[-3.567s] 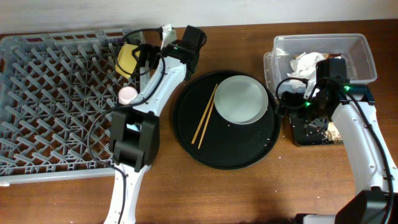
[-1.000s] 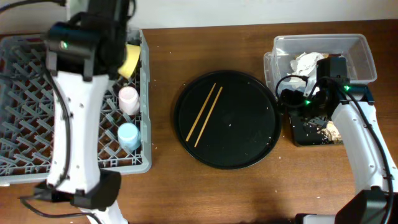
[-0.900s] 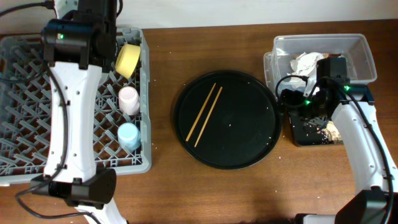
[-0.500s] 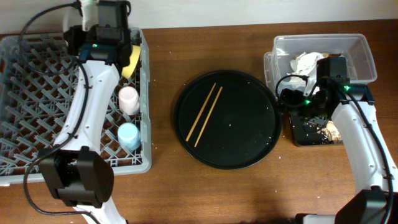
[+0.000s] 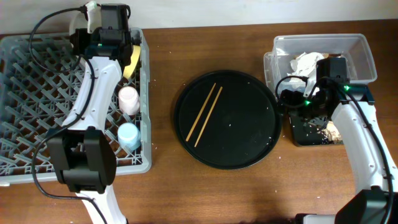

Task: Sort waste into correct bins and load items into the dishwasher rack
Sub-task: 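Stand the white plate upright in the rack with the left gripper, then pick one chopstick from the tray with the left gripper and drop it in the rack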

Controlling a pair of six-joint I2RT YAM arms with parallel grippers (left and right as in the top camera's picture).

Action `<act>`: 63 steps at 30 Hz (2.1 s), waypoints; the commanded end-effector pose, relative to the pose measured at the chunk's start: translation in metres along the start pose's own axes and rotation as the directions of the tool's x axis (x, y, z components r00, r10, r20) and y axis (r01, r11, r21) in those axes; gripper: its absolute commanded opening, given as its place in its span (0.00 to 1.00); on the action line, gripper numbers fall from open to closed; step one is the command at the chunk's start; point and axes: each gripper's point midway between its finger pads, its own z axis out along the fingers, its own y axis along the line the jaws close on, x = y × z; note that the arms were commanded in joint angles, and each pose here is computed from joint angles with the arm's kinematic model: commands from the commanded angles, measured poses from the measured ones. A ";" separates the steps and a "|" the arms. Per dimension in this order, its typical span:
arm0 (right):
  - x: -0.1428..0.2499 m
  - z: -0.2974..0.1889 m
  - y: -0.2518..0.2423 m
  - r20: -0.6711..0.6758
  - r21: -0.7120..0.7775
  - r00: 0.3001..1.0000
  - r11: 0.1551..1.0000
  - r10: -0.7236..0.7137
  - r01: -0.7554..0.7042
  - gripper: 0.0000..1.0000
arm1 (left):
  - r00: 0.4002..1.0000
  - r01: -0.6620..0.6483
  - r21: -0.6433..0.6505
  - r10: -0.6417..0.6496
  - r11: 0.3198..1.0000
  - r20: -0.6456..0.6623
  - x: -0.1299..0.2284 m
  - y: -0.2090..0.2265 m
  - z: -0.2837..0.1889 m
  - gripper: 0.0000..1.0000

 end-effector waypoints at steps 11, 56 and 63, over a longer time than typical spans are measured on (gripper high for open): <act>0.002 0.002 -0.002 -0.009 0.002 1.000 1.000 0.005 -0.005 0.98 | 0.999 -0.021 -0.038 0.020 0.999 -0.037 0.016 0.006 0.015 0.00; 0.015 0.002 -0.005 -0.063 0.016 0.998 1.000 0.017 -0.016 0.98 | 0.798 -0.039 0.927 0.570 0.374 -0.196 0.205 -0.293 -0.272 0.26; 0.015 0.002 -0.005 -0.063 0.016 0.998 1.000 0.017 -0.016 0.98 | 0.800 -0.038 0.927 0.567 0.374 -0.195 0.207 -0.300 -0.270 0.14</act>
